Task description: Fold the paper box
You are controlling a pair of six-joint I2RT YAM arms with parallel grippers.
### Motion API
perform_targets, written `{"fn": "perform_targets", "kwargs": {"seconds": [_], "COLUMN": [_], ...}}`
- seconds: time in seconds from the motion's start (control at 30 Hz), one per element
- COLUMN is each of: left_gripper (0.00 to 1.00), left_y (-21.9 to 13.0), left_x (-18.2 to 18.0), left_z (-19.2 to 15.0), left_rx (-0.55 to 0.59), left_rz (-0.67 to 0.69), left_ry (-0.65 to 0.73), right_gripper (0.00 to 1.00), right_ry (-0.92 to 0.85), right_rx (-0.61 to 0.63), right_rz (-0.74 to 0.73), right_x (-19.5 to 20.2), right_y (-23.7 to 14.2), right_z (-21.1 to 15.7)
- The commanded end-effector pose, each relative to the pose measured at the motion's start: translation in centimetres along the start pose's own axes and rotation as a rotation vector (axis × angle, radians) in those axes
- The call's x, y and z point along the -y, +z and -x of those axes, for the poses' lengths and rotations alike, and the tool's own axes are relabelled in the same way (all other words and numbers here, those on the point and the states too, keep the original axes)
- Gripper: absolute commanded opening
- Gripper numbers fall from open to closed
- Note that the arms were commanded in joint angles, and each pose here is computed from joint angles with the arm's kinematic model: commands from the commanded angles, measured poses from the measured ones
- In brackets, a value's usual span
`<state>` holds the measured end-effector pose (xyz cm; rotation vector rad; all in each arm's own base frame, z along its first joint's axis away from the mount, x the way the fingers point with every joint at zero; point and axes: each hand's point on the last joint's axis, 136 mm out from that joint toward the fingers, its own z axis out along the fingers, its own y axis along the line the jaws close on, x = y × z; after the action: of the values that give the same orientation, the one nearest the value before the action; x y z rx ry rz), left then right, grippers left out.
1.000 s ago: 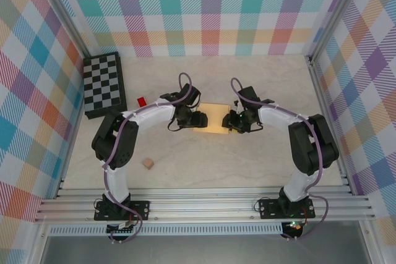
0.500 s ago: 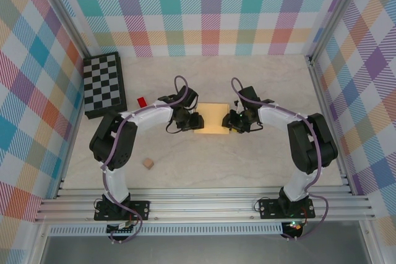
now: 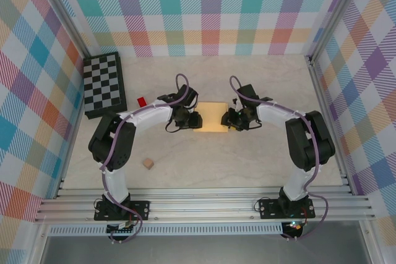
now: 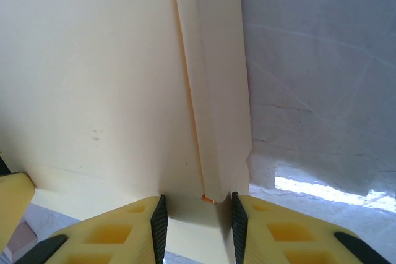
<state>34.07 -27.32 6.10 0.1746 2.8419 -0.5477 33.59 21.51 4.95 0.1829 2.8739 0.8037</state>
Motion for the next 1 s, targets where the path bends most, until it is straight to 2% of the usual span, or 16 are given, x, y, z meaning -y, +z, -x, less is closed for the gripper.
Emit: {"fn": "perform_targets", "kwargs": {"seconds": [0.0,0.43,0.73,0.87,0.97], "left_gripper": [0.32,0.34,0.34,0.27,0.23], "left_y": [0.6,1.9,0.2,-0.7,-1.4], "left_x": [1.2,-1.3,1.2,3.1,3.5], "left_z": [0.6,-0.1,1.5,2.2,2.8], "left_rx": [0.016,-0.019,0.034,0.058,0.084], "left_rz": [-0.036,0.085,-0.007,-0.092,-0.105], "left_ry": [0.098,0.211,0.169,0.105,0.068], "right_gripper": [0.35,0.33,0.33,0.32,0.31], "right_ry": [-0.026,-0.037,-0.035,-0.015,-0.006], "right_rx": [-0.029,-0.054,-0.035,-0.032,-0.028], "right_rz": [-0.009,-0.041,-0.005,0.066,0.104], "right_x": [0.0,1.0,-0.2,-1.7,-2.6], "right_y": [0.6,1.0,-0.1,-0.5,-0.9], "right_z": [-0.1,0.0,1.1,1.5,1.6]}}
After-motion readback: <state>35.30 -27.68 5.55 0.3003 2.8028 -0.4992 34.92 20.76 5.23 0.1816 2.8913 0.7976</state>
